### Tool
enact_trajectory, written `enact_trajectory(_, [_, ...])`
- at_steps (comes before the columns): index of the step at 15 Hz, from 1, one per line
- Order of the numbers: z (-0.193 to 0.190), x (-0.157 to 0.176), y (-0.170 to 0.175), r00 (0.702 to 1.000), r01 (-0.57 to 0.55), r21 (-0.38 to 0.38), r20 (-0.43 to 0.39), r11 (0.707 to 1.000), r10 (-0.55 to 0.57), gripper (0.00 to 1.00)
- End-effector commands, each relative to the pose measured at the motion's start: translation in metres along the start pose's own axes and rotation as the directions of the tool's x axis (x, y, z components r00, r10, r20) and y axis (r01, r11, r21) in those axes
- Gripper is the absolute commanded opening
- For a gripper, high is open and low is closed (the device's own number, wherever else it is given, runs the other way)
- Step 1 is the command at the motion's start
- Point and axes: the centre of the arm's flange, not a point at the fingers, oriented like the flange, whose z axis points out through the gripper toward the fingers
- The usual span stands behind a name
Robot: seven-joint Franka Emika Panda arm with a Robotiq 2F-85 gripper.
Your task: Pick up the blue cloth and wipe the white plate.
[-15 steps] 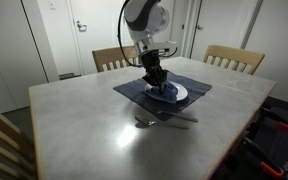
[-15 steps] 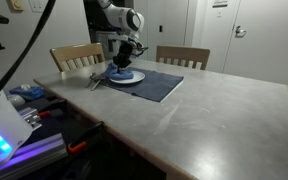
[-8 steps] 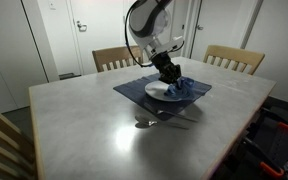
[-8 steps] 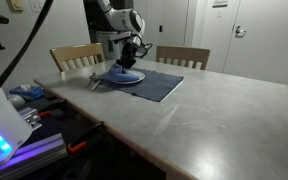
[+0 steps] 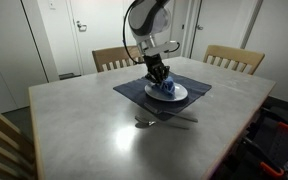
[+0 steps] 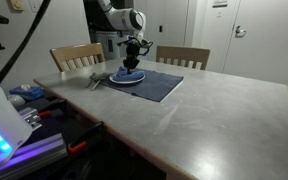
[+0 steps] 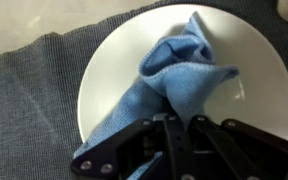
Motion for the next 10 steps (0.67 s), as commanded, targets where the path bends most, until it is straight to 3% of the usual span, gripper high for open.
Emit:
enact_trajectory(1, [-0.003, -0.004, -0.009, 0.997, 0.077, 0.124, -0.01, 0.989, -0.076, 0.02])
enact_trajectory(6, [-0.01, -0.012, -0.021, 0.957, 0.268, 0.266, 0.037, 0.926, -0.288, 0.02])
enact_trajectory(8, [-0.007, -0.015, -0.02, 0.923, 0.336, 0.277, 0.093, 0.9, -0.373, 0.02])
enact_trajectory(10, [-0.002, -0.02, -0.014, 0.906, 0.353, 0.228, 0.16, 0.907, -0.393, 0.02])
